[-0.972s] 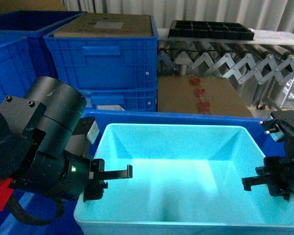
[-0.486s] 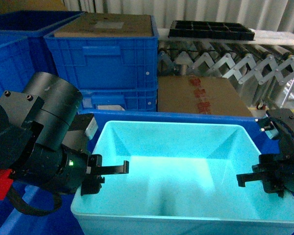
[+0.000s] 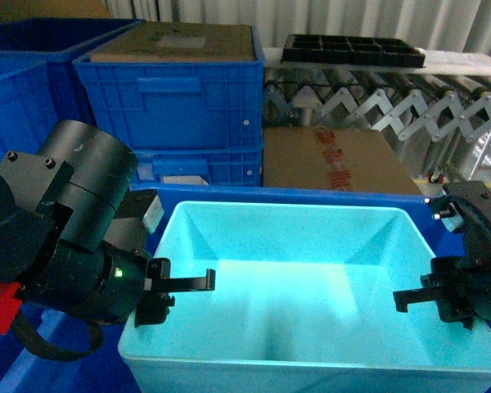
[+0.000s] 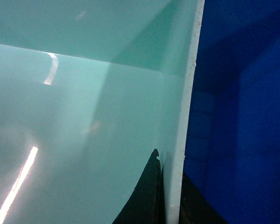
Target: Stack blue boxes stably on right
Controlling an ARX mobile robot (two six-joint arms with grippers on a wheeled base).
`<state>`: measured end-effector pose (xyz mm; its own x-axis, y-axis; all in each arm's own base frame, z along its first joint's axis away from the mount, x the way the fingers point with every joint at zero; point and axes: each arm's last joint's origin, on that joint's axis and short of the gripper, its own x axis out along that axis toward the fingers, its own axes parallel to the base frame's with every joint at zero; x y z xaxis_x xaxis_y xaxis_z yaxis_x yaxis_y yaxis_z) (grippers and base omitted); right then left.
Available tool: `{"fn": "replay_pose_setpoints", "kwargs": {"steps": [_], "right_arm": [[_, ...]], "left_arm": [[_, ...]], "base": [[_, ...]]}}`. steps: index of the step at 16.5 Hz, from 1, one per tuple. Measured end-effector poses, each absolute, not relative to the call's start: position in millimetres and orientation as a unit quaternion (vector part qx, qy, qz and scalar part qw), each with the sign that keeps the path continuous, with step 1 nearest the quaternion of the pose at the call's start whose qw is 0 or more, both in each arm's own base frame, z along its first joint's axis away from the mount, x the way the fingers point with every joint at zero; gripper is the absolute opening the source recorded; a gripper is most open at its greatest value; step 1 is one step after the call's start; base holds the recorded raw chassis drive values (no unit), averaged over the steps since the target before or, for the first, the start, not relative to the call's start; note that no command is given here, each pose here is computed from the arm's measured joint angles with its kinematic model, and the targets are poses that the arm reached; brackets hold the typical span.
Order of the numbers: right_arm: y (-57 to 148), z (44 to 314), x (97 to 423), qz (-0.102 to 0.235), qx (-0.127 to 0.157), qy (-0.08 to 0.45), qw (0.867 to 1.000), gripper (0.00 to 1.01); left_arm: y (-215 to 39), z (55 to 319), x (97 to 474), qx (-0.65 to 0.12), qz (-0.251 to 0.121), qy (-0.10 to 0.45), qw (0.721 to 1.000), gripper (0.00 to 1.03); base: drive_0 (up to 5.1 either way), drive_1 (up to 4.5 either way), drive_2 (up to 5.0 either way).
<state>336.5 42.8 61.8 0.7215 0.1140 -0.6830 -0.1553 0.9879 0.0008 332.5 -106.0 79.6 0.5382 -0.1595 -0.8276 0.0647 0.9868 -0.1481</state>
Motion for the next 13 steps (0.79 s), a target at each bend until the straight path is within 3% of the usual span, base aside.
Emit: {"fn": "replay_pose_setpoints", "kwargs": {"steps": [6,8,13], "right_arm": [[42.8,61.8,336.5,0.074,-0.035,0.366,0.927,0.06],[41.7,60.3,336.2,0.075,-0.067,0.367,0.925,0.26],[45.8,61.1,336.2,0.094,-0.081,0.361,0.924,0.79]], "left_arm": [[-106.0,79.6,332.5,-0.050,-0.064,0.476,0.876,0.04],[-104.5,83.2,336.9,-0.048,-0.058,0.463,0.883,0.23],[-109.8,85.6,337.2,-0.053,-0.075,0.461,0.883,0.76]], "base": [[0.0,0.00,0.0],[0.0,0.00,0.0],[0.0,0.00,0.0]]}}
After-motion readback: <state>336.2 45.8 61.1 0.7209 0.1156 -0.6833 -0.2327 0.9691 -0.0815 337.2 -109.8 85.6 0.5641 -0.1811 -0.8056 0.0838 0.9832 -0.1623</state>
